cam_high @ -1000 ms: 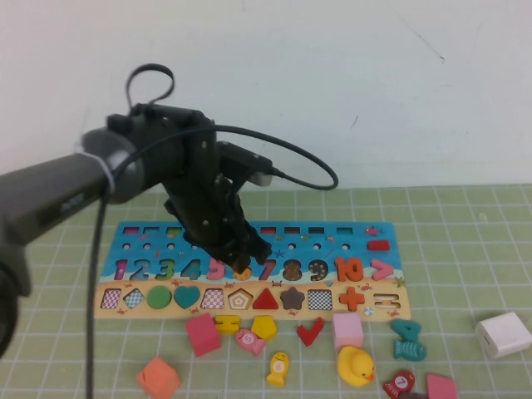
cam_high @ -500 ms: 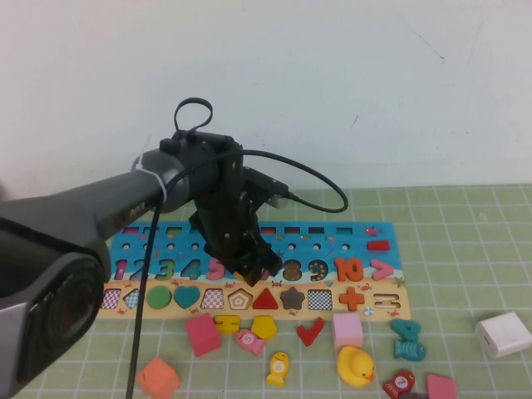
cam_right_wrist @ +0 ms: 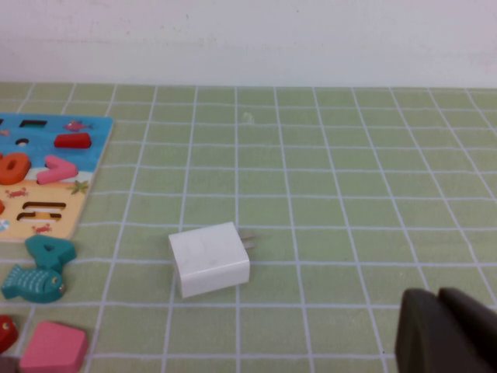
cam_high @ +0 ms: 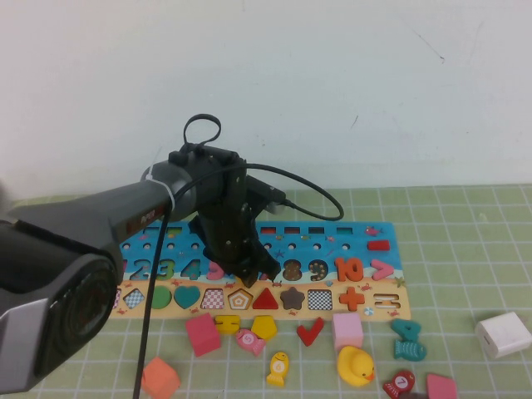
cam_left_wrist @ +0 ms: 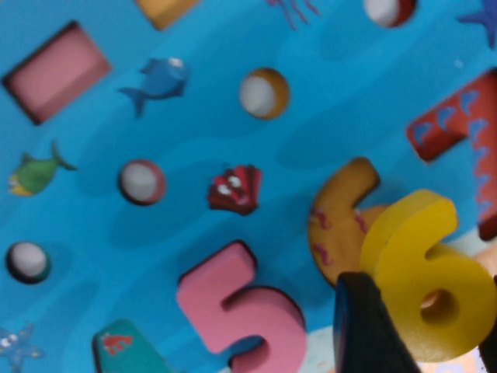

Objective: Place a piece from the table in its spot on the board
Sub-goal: Place the "number 6" into the hole of the number 6

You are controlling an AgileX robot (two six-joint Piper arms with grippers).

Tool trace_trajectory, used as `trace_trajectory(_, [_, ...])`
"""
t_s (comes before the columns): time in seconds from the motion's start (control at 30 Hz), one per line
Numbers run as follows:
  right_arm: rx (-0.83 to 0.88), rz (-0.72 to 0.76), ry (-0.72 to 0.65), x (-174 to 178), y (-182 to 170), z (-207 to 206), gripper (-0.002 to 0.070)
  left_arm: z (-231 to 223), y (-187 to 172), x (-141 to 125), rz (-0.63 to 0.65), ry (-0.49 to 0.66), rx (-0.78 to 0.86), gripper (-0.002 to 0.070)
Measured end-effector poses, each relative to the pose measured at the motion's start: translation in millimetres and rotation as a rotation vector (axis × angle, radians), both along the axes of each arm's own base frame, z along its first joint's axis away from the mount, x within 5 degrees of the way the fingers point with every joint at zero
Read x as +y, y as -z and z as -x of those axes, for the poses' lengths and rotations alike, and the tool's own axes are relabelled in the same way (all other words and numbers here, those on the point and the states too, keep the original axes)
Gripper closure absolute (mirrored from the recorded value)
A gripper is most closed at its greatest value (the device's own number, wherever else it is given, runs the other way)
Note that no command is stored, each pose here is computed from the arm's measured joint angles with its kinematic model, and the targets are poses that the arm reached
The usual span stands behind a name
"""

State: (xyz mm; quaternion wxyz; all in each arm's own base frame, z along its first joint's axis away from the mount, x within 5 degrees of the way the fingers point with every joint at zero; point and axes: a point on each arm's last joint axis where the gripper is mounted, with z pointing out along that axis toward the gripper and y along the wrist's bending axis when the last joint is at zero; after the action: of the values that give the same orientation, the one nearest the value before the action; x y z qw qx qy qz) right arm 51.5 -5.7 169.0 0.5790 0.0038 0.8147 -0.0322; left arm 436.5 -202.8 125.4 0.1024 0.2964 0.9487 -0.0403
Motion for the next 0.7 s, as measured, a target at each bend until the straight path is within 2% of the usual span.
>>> trace_trajectory(0.37, [0.0, 0.0, 0.0, 0.0, 0.0, 0.0, 0.0678, -4.0, -0.5, 1.8, -0.008, -0.065, -0.036, 0.0405])
trace_trajectory(0.7, [0.0, 0.0, 0.0, 0.0, 0.0, 0.0, 0.0678, -5.6, -0.8, 3.0, -0.017, -0.079, -0.053, 0.0405])
